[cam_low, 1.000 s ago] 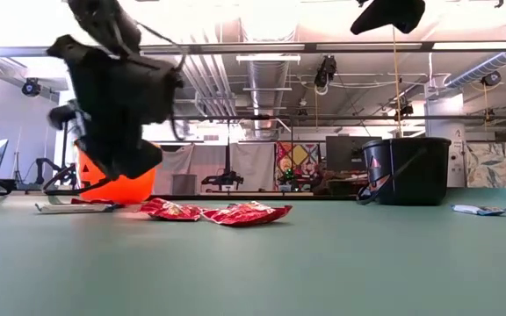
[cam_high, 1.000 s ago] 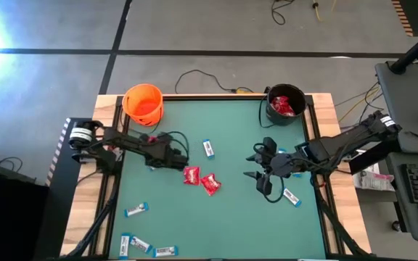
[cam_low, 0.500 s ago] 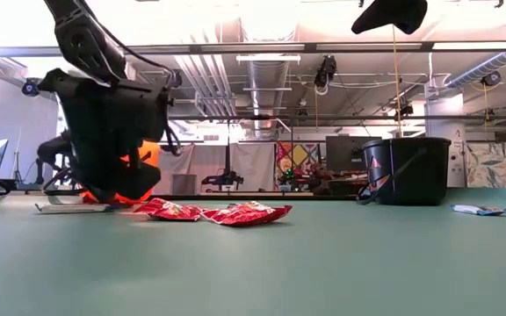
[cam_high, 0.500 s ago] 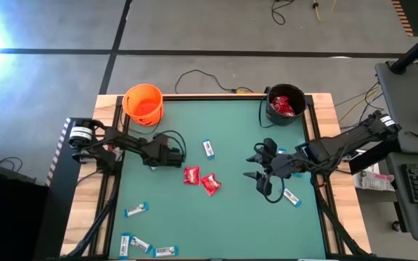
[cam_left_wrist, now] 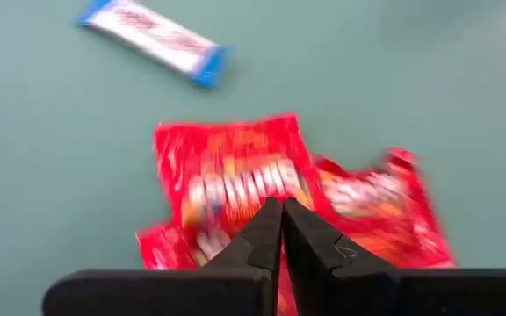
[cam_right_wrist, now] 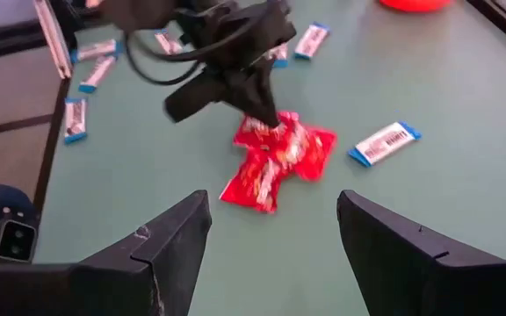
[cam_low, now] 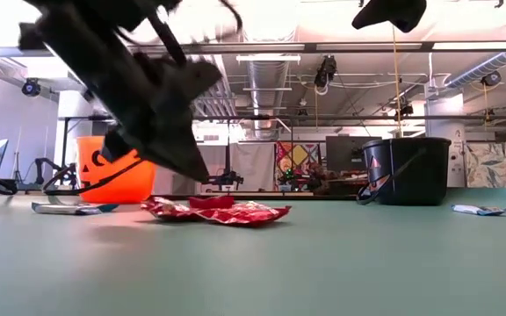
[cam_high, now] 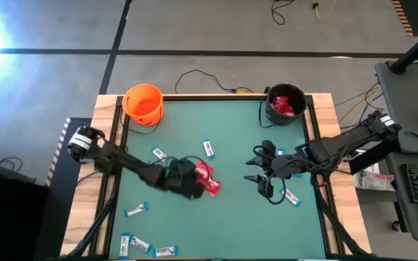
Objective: Sort candy by brand, put in halloween buckets
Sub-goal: Put the red candy into the black bucket
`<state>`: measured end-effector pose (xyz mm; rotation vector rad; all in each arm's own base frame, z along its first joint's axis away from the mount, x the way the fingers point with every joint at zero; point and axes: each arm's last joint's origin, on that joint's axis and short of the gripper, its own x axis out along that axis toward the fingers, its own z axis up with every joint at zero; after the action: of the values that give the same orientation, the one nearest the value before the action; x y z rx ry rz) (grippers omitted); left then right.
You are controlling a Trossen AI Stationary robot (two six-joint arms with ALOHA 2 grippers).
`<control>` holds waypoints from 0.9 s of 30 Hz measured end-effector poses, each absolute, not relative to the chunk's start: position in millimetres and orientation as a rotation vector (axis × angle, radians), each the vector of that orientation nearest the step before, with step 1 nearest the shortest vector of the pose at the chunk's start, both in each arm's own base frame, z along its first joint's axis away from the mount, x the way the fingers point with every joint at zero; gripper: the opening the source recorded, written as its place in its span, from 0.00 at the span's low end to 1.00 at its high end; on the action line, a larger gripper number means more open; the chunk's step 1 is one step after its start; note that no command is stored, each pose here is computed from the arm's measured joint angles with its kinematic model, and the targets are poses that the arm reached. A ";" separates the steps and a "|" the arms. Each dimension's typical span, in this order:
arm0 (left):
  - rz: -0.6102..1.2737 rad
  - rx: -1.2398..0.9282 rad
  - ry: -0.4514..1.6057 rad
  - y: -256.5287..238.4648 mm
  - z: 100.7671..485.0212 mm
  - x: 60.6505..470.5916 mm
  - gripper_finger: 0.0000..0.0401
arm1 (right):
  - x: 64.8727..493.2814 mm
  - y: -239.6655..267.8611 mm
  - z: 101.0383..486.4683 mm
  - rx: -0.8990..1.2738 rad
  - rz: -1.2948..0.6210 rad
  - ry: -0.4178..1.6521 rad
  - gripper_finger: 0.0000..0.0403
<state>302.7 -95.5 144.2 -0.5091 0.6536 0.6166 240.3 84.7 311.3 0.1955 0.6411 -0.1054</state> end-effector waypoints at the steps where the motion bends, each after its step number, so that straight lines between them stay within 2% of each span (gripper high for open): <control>1: 0.607 -0.488 0.652 -103.0 146.8 301.5 0.00 | 240.9 86.3 309.0 0.195 -0.097 0.628 0.60; 8: 0.726 -0.448 0.689 -125.2 146.2 279.4 0.00 | 253.7 110.2 260.2 0.144 -0.011 0.570 0.60; 14: 0.765 -0.446 0.714 -131.4 124.2 276.4 0.00 | 288.7 120.2 195.1 0.033 -0.143 0.647 0.61; 20: 0.706 -0.415 0.669 -158.0 117.4 265.7 0.00 | 329.5 100.1 162.5 0.037 -0.336 0.701 0.72; 24: 0.677 -0.401 0.625 -175.2 117.1 250.2 0.00 | 356.9 84.3 152.4 0.158 -0.434 0.695 0.81; 27: 0.653 -0.372 0.623 -185.4 116.2 238.7 0.00 | 376.1 73.6 146.0 0.203 -0.477 0.690 0.83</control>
<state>238.7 -185.4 116.2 -0.3724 0.6234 0.6532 376.1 73.6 146.0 0.2029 0.6898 -0.4766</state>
